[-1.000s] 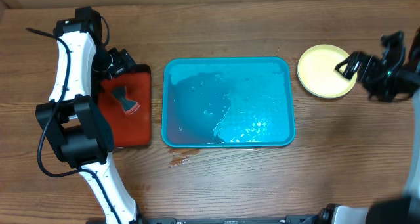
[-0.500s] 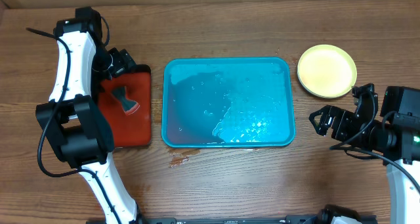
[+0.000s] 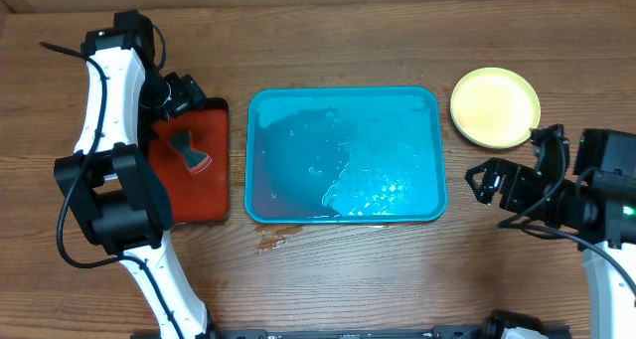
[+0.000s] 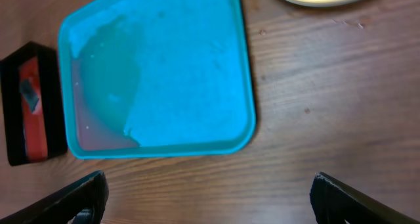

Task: Clean dirty plates on tray and stack at the side

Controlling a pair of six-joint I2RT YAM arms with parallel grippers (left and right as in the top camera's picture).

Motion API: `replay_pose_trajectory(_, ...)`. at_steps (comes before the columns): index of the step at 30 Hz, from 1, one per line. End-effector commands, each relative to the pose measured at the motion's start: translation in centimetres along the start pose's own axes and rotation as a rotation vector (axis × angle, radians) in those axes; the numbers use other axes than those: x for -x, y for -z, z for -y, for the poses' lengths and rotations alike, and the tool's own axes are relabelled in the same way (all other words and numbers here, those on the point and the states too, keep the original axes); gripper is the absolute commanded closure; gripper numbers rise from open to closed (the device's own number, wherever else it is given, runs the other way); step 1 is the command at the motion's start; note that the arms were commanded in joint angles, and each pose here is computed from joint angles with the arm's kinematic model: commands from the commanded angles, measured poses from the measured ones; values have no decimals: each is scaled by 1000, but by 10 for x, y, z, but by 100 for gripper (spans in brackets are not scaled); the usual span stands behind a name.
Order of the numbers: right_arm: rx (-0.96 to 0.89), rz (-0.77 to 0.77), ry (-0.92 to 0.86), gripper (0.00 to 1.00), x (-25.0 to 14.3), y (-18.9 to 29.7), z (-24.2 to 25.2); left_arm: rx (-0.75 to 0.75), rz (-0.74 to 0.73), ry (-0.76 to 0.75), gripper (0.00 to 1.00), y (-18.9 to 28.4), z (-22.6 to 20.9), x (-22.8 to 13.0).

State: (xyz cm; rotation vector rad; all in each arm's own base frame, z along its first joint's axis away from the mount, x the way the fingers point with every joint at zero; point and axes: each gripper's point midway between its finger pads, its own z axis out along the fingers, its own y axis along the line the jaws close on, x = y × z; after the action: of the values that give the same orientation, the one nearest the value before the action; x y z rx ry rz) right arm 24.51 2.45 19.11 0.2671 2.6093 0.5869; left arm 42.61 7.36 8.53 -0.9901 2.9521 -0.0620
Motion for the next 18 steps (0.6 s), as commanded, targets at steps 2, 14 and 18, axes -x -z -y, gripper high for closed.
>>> replay_pose_trajectory(2,78,71,235,0,0,-10,-28,-13,5,-16,0,2,4,2)
replay_pose_trajectory(14,181,455,650,0,-24,-18,-62,-13,5,-16,0,2,4,2)
replay_pose_trajectory(18,182,536,667,0,-22,-23,-59,-13,5,-16,0,2,4,2)
